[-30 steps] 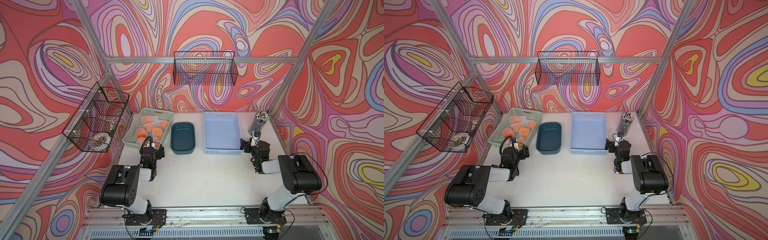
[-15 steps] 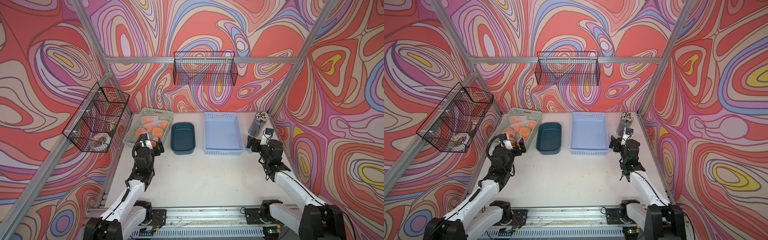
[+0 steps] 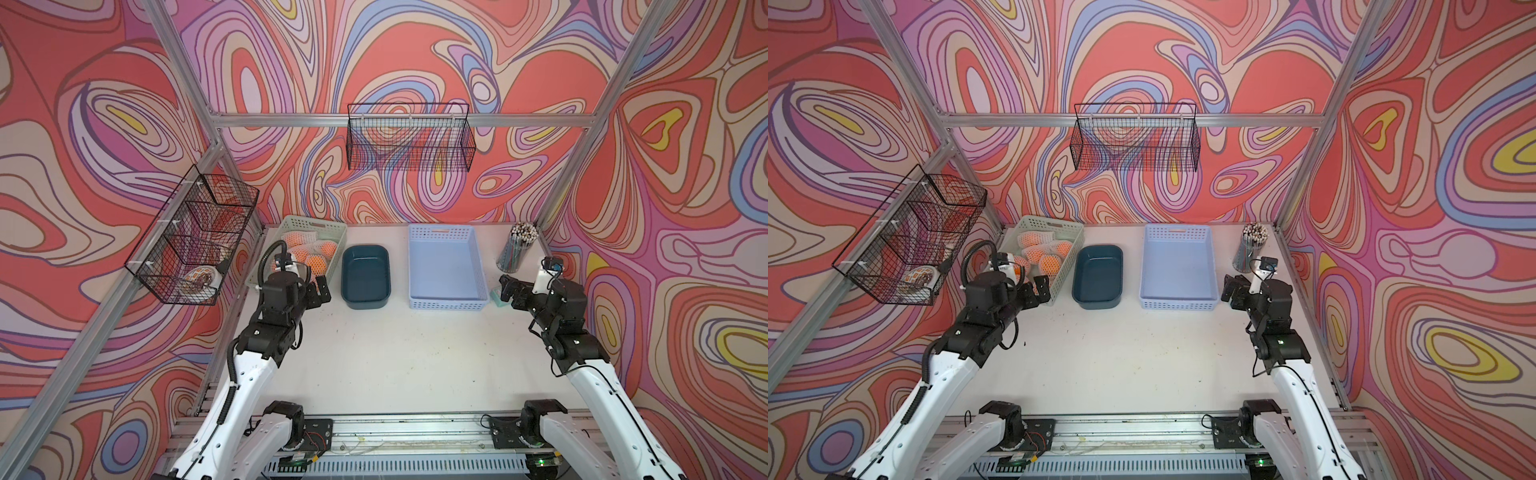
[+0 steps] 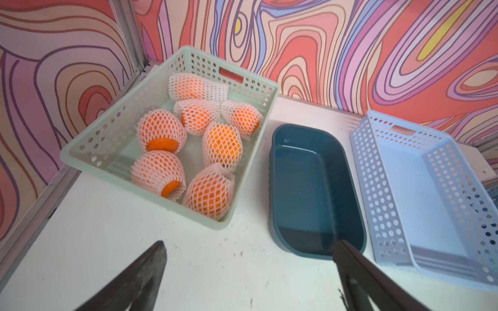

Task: Remove foam nets from oranges
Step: Pick up the orange from the basket.

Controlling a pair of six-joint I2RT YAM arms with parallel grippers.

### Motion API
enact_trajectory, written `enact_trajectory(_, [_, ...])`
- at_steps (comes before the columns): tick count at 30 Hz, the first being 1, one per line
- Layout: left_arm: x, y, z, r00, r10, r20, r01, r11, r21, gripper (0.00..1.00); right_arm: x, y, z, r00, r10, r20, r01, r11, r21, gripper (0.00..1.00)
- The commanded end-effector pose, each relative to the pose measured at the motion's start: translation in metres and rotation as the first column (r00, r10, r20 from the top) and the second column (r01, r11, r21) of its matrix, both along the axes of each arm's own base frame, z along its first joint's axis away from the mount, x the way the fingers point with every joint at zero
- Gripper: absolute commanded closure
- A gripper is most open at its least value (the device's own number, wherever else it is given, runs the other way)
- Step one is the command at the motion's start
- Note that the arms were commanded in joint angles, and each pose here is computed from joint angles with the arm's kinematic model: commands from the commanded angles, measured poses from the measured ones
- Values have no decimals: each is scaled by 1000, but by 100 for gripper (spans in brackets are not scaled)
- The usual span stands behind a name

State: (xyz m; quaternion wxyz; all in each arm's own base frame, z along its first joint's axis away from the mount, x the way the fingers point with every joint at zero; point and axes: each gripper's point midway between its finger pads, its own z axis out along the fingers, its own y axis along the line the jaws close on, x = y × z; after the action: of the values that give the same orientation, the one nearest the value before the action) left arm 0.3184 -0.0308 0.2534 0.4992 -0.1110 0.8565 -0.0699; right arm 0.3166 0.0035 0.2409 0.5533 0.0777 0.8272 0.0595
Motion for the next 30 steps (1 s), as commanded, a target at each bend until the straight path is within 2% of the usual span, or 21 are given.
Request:
enact_trajectory(1, [-12, -5, -7, 985, -13, -174, 12, 1000, -6, 0, -11, 7, -2, 995, 14, -101, -10, 999, 42, 2])
enact_trajectory(5, [-6, -11, -2, 955, -23, -296, 15, 999, -28, 0, -13, 16, 4, 979, 52, -195, -35, 995, 92, 2])
enact_trajectory(12, [15, -17, -5, 889, -26, -456, 20, 1000, -17, 0, -18, 34, 12, 964, 126, -235, -84, 980, 180, 2])
enact_trajectory(18, [34, -7, -32, 776, -25, -631, -1, 999, -41, 0, -12, 55, 7, 926, 221, -306, -150, 959, 239, 2])
enact_trajectory(22, [47, 17, -44, 719, 24, -695, -10, 1000, 24, 1, -4, 70, 3, 899, 255, -355, -187, 959, 215, 2])
enact_trajectory(26, [61, 36, -55, 696, 60, -716, -25, 998, 59, 2, 2, 87, -4, 876, 294, -382, -232, 952, 201, 2])
enact_trajectory(30, [87, 33, -60, 716, 32, -698, -34, 999, 12, 2, 7, 101, -10, 858, 331, -394, -267, 941, 210, 2])
